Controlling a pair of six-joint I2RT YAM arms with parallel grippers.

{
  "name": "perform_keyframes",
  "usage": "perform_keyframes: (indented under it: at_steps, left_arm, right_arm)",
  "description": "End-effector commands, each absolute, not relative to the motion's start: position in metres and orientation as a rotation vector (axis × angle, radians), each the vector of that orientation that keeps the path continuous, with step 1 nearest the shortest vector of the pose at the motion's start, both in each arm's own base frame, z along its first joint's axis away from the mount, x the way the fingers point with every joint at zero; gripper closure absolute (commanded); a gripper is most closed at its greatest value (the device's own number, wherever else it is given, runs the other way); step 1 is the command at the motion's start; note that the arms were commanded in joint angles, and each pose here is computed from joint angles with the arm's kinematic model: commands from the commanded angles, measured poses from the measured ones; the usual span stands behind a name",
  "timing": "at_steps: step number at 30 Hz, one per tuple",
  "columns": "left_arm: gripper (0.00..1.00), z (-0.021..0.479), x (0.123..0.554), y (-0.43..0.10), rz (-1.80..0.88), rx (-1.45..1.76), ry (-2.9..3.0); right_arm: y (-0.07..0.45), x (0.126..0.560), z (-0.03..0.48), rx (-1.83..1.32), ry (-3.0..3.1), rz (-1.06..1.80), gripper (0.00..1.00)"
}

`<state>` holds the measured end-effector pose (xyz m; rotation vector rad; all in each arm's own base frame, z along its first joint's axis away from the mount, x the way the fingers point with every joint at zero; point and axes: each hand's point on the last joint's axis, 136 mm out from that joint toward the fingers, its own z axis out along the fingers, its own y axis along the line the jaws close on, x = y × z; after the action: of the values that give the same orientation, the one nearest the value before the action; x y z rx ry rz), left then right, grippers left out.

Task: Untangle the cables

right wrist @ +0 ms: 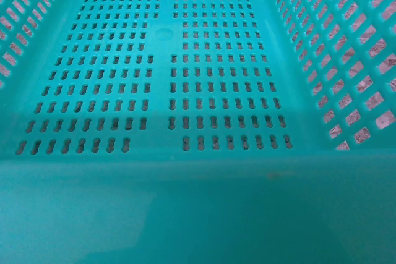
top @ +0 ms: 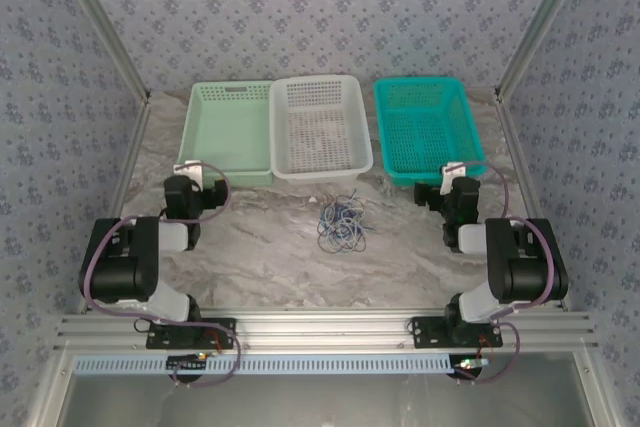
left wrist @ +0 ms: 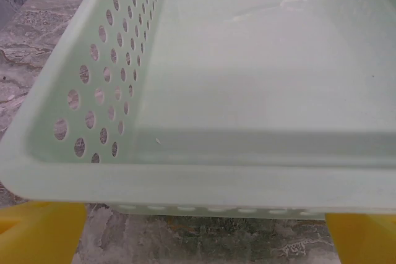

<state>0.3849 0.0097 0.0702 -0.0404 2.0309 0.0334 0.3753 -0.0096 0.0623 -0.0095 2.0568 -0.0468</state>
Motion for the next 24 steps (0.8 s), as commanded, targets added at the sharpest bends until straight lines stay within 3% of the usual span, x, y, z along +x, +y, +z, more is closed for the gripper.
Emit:
perform_keyframes:
  at_steps: [1,24]
  left_arm:
    - [0.01,0.0887,0.3976,0.013,0.033,-0.062,1.962]
    - [0.01,0.0888,0.398,0.0128,0.032,-0.062,1.963]
  right_arm:
    - [-0.0133,0.391,0.0836,0.005,1.978,-0.053,0.0]
    - [-0.0141,0.3914,0.0836,0.008,1.98,-0.039,0.0]
